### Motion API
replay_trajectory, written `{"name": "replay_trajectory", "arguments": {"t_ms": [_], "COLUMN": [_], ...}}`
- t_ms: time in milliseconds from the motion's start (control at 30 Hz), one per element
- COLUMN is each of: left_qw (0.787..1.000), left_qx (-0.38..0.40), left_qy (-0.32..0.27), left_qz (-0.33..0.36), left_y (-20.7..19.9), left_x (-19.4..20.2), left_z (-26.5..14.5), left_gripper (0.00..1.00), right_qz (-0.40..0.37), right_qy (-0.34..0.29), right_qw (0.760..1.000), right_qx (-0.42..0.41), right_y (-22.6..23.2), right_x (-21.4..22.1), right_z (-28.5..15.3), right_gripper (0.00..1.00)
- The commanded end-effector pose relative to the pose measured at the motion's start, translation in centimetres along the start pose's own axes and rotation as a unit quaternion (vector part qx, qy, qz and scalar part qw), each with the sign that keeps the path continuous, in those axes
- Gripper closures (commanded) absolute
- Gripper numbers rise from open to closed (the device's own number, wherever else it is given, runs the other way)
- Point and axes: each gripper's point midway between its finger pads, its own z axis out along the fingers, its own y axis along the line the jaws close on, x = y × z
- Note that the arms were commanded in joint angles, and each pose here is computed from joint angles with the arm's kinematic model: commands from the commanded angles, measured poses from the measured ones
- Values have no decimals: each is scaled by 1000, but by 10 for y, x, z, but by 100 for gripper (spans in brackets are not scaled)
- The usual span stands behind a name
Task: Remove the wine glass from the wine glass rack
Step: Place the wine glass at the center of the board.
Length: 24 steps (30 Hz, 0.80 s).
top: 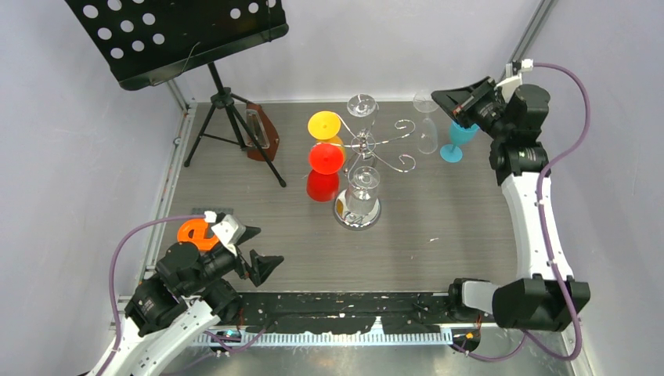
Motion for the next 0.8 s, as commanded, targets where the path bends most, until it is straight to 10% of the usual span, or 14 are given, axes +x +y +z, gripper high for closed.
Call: {"name": "replay_trajectory", "arguments": {"t_ms": [0,767], "left_qw": [1000,999], "left_qx": [5,-1], "left_qy": [2,34], "left_qz": [-3,-24], "left_y": [-1,-5], "left_x": [-2,-34], "left_z": [6,21], "left_gripper": [1,1], "right_qz": [-39,-113], "right_qy": [-11,55], "right_qw": [999,990], "right_qx": [-26,-65], "right_y": [18,25], "right_x": [9,104], "right_z": [-30,-132], "right_gripper": [94,94]}}
